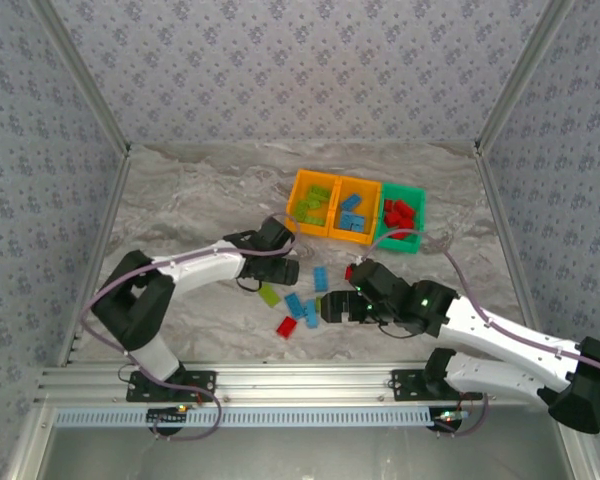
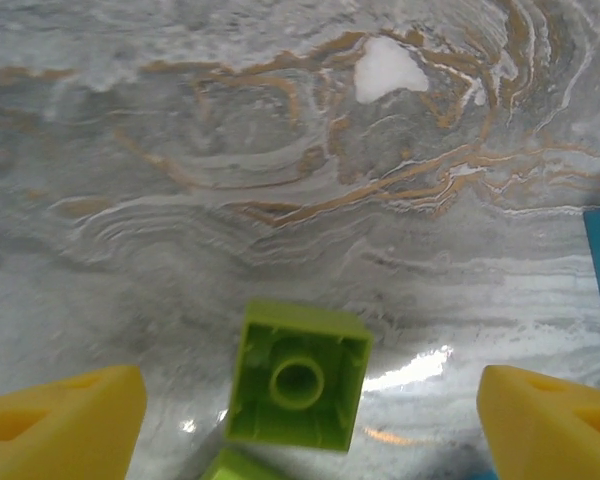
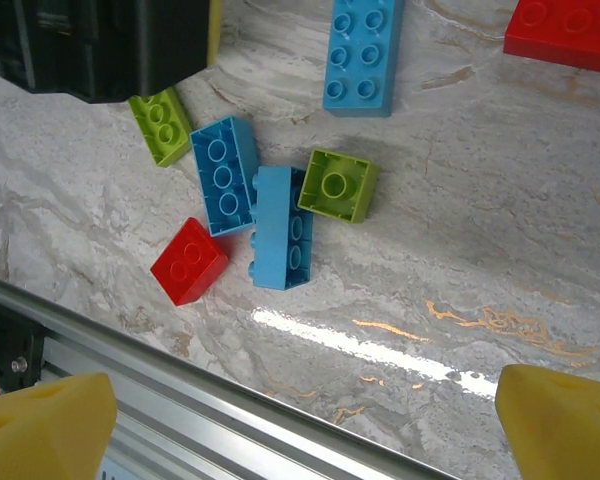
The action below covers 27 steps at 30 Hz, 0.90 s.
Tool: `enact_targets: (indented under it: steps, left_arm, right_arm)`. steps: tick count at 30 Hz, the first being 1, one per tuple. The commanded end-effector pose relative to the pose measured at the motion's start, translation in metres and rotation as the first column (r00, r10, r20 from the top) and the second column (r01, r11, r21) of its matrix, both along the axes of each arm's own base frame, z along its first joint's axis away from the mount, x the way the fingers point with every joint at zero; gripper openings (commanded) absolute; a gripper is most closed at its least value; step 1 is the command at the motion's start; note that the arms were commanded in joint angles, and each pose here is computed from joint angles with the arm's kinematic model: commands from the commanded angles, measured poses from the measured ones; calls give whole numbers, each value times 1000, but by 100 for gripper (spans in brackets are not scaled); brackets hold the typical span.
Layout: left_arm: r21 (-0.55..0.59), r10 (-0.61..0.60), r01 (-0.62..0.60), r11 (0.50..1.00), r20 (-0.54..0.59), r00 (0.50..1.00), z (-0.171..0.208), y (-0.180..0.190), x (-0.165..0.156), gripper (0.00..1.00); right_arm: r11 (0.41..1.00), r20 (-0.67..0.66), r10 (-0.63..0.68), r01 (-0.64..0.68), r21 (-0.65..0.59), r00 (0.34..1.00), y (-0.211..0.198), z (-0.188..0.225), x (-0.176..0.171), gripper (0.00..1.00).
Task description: Sort the legos into containers by color
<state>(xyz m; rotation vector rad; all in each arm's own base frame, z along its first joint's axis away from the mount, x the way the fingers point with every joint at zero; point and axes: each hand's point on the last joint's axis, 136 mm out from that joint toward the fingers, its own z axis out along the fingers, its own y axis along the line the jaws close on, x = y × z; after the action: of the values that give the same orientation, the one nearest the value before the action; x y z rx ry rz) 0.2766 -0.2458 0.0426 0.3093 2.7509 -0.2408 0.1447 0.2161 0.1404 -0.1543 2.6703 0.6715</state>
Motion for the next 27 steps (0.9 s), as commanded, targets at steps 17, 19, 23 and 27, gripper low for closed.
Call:
enact_targets:
  steps: [17,19,23,27]
  left_arm:
    - [38,-22,22,999,7,1000,-14,-3,7,45]
    - [48,-28,29,998,-10,1000,-19,-4,6,47]
    - [53,-24,25,998,-19,1000,-24,-4,6,41]
    - [16,-28,28,1000,10,1000,-9,-11,10,32]
  right_arm:
    - [997,39,-75,75,8,996,-9,23,4,100]
    - [997,40,-76,76,2,996,-10,22,4,100]
    - [997,37,-81,81,-1,996,-11,22,3,100]
    - [997,42,-74,74,8,996,-9,24,3,100]
